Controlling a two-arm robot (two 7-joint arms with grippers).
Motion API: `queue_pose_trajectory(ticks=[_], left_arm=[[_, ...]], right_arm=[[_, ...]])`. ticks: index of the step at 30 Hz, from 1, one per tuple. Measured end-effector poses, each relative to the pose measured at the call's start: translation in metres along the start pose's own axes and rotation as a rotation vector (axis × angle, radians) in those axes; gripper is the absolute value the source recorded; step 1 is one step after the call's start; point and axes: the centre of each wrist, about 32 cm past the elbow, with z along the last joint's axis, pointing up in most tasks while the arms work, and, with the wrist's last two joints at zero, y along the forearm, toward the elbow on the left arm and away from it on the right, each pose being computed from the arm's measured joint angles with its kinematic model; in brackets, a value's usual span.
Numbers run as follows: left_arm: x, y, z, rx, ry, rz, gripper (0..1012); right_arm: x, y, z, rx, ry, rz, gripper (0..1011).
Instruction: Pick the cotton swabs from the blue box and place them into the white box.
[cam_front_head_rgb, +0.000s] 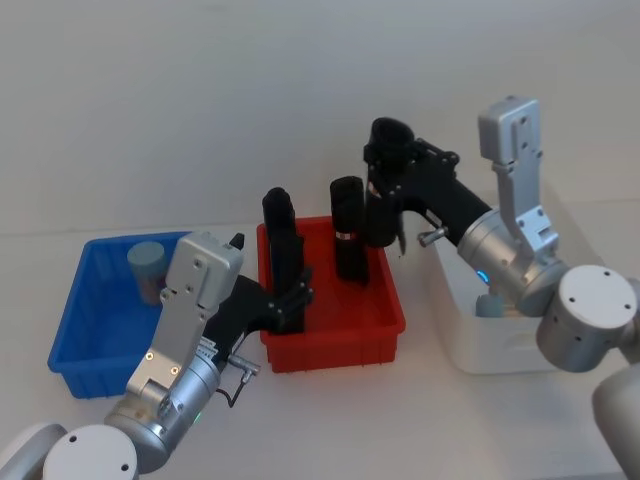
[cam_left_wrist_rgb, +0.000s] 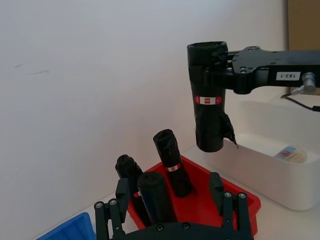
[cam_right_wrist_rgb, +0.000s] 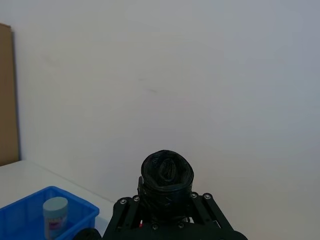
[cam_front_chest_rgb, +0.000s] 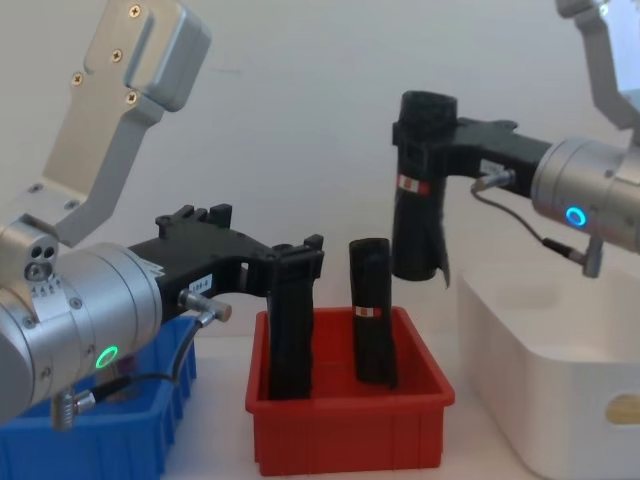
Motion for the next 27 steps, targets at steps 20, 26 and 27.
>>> queue_pose_trajectory(ticks=[20,26,27], left_arm=[[0.0,0.0,0.0,0.0,0.0,0.0,1004],[0.0,0.0,0.0,0.0,0.0,0.0,1004],[0.0,0.0,0.0,0.0,0.0,0.0,1004]], right_arm=[[0.004,-0.038,0.015,-0.145,-0.038,-0.17,357],[0.006,-0.052,0.011,-0.201,-0.042,-0.205,357],[0.006,-0.053,0.01,-0.205,-0.042,-0.208,357]])
